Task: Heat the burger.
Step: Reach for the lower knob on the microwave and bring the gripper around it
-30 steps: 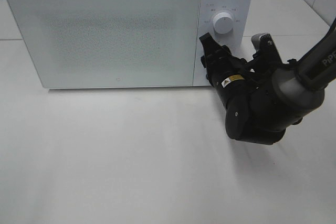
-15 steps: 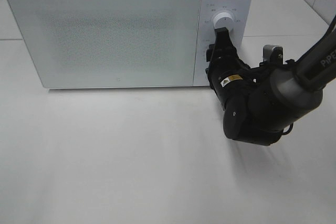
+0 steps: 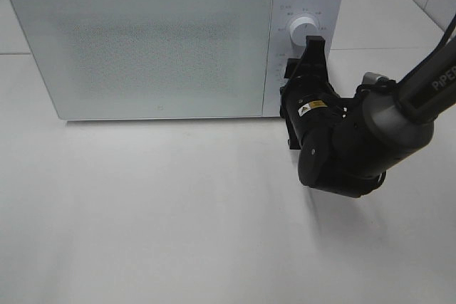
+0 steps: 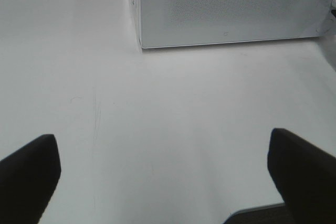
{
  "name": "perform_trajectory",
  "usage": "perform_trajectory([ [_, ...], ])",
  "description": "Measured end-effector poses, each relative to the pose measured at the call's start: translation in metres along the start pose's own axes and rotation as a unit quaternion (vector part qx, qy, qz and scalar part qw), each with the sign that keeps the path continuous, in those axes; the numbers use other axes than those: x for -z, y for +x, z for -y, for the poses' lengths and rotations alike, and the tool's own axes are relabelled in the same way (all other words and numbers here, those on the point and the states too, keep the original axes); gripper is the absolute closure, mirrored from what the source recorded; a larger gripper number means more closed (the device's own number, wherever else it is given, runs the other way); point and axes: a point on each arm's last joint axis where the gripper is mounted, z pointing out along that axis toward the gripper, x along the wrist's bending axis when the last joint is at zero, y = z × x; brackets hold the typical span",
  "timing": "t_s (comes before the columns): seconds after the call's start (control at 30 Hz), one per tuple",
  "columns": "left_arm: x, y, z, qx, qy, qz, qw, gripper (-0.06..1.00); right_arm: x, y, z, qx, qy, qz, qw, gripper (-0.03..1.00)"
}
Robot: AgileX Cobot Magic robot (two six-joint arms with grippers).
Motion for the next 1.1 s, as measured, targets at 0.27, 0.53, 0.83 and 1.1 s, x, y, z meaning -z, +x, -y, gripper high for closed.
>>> perform_trajectory([
  [0.27,0.0000,0.0000,0.0000,0.000,0.000,0.000,1.000,-0.05,0.0001,0.0003,0.0004,-0.048,-0.006,0.000,0.999,0.53],
  [0.53,0.0000,0.0000,0.0000,0.000,0.000,0.000,1.000,-0.05,0.0003,0.0005,0.0012,-0.054,-0.009,0.000,0.999,0.53],
  [0.83,0.0000,0.0000,0.0000,0.000,0.000,0.000,1.000,-0.05,0.0003,0.0005,0.0012,-0.053,-0.009,0.000,0.999,0.53],
  [1.1,0.0000,0.0000,0.0000,0.000,0.000,0.000,1.000,-0.05,0.0002,0.0006,0.0011,-0.049,-0.010,-0.001,0.999,0.53],
])
